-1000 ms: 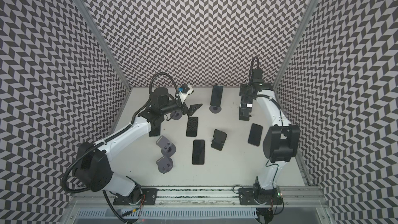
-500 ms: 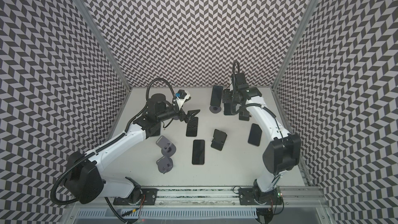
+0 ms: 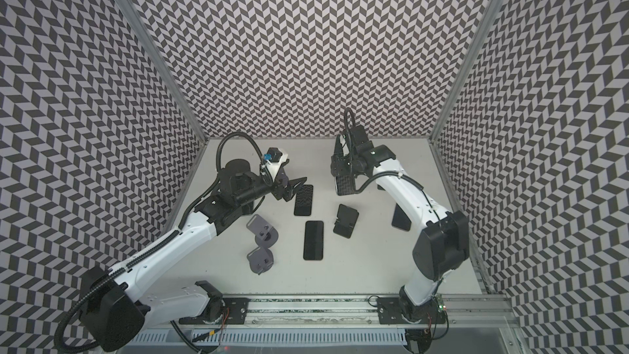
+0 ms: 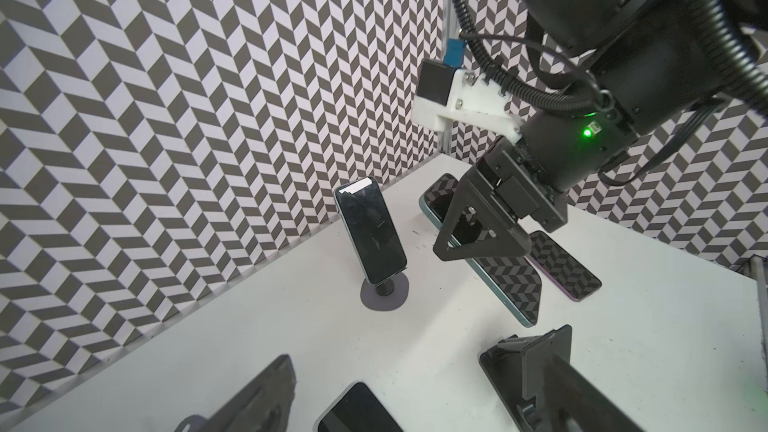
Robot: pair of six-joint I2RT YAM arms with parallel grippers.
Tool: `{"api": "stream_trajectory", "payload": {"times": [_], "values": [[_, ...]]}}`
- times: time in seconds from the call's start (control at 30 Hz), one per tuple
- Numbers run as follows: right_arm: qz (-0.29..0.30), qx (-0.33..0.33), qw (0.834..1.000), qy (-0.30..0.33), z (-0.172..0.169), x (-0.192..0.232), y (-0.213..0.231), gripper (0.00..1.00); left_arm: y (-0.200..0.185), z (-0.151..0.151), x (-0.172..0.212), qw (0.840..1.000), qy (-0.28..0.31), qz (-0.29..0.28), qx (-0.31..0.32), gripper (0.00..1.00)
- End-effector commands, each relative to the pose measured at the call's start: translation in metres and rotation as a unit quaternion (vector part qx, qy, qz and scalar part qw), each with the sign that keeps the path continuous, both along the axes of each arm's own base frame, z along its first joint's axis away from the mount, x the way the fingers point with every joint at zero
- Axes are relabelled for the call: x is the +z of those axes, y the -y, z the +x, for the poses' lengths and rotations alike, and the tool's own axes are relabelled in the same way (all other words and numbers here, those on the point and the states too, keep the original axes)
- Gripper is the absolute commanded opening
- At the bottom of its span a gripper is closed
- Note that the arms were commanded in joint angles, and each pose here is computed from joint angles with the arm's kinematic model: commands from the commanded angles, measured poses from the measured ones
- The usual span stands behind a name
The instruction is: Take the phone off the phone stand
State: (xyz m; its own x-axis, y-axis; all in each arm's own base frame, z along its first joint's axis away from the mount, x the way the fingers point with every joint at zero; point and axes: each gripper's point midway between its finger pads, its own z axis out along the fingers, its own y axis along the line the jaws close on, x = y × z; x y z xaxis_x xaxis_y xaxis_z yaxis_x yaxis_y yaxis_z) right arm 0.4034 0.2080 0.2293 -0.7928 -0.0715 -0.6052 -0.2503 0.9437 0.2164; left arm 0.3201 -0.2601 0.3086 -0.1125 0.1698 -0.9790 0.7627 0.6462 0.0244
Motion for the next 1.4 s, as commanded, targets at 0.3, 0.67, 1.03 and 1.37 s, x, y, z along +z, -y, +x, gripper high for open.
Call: {"api": "stream_trajectory", "payload": {"times": [0.3,0.67,1.03,1.37], "values": [[0.03,0.029,0.999,0.031,0.011,0.01,-0.04,0.61,-0.008,-0.006,-0.002,1.0,-0.017,-0.006,0.016,0.93],[0.016,0.04,0.999,0.005,0.009,-0.018,-0.052,0.61,-0.011,-0.008,-0.006,1.0,-0.021,-0.009,0.022,0.93],[0.005,0.036,0.999,-0.012,0.008,-0.039,-0.055,0.61,-0.013,-0.012,-0.012,0.999,-0.031,-0.006,0.02,0.93],[-0.012,0.029,0.999,-0.032,0.006,-0.06,-0.051,0.61,-0.017,-0.016,-0.016,0.999,-0.028,0.003,0.021,0.94]]}}
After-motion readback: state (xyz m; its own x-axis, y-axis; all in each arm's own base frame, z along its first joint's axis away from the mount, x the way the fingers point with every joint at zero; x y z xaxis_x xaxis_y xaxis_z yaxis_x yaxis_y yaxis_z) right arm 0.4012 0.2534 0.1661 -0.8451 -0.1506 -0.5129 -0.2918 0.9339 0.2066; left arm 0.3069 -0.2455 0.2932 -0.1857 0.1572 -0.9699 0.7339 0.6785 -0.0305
